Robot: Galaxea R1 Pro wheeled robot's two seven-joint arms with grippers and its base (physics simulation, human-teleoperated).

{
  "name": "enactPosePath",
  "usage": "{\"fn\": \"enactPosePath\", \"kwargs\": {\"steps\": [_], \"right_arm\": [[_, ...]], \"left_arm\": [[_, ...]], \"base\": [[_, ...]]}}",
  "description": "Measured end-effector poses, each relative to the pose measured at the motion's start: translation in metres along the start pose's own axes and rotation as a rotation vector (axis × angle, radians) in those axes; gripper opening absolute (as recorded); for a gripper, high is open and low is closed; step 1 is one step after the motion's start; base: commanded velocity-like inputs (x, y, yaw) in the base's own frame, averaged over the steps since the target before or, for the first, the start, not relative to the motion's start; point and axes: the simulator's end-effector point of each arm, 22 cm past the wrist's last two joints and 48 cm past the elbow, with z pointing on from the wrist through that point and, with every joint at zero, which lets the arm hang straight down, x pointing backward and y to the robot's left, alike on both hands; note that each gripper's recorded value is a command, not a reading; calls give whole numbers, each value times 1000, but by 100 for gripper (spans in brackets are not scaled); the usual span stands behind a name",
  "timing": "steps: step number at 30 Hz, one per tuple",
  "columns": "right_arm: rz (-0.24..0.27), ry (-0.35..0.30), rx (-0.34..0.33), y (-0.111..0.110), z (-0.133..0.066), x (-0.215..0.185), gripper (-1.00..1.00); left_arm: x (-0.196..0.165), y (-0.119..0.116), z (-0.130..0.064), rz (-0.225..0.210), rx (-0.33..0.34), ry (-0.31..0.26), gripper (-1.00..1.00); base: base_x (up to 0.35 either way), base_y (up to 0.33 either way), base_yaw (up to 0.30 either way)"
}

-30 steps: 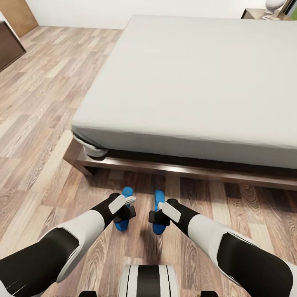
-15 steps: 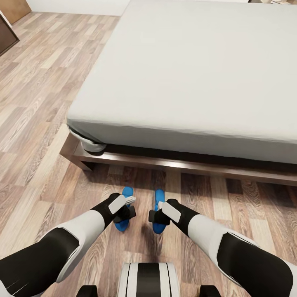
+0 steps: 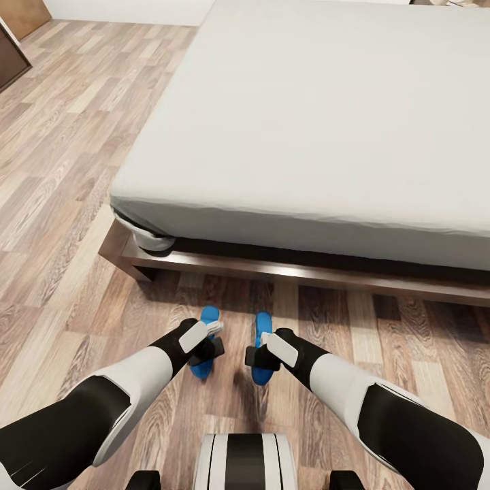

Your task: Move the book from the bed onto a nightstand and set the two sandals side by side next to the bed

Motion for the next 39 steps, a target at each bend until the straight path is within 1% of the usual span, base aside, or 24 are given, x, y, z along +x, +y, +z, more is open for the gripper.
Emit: {"fn": "enactPosePath", "kwargs": {"steps": [3,9,16,19,23,27,32,39], "right_arm": [[0,0,0,0,0,0,-100],[7,23,1,-4,12,7,-100],[6,20,-6,-2,12,6,-100],[11,-11,-8,-1,12,0,-100],[12,-19,-10,0,12,-2,-100],[16,-9,-15,-1,18,1,-100],[15,-11,-33,3,17,1,-100],[14,-11,-39,5,17,1,-100]], "left_arm": [[-3,-3,0,-6,16,-13,-100],[2,-2,14,-13,21,1,-100],[1,-3,14,-13,24,-3,-100],[1,-2,14,-13,24,-3,-100],[1,-2,14,-13,24,-3,-100],[5,0,20,-13,20,8,-100],[5,-1,20,-13,20,9,-100],[5,-1,20,-12,20,10,-100]], "base": [[0,0,0],[0,0,0],[0,0,0],[0,0,0],[0,0,0],[0,0,0],[0,0,0],[0,0,0]]}}
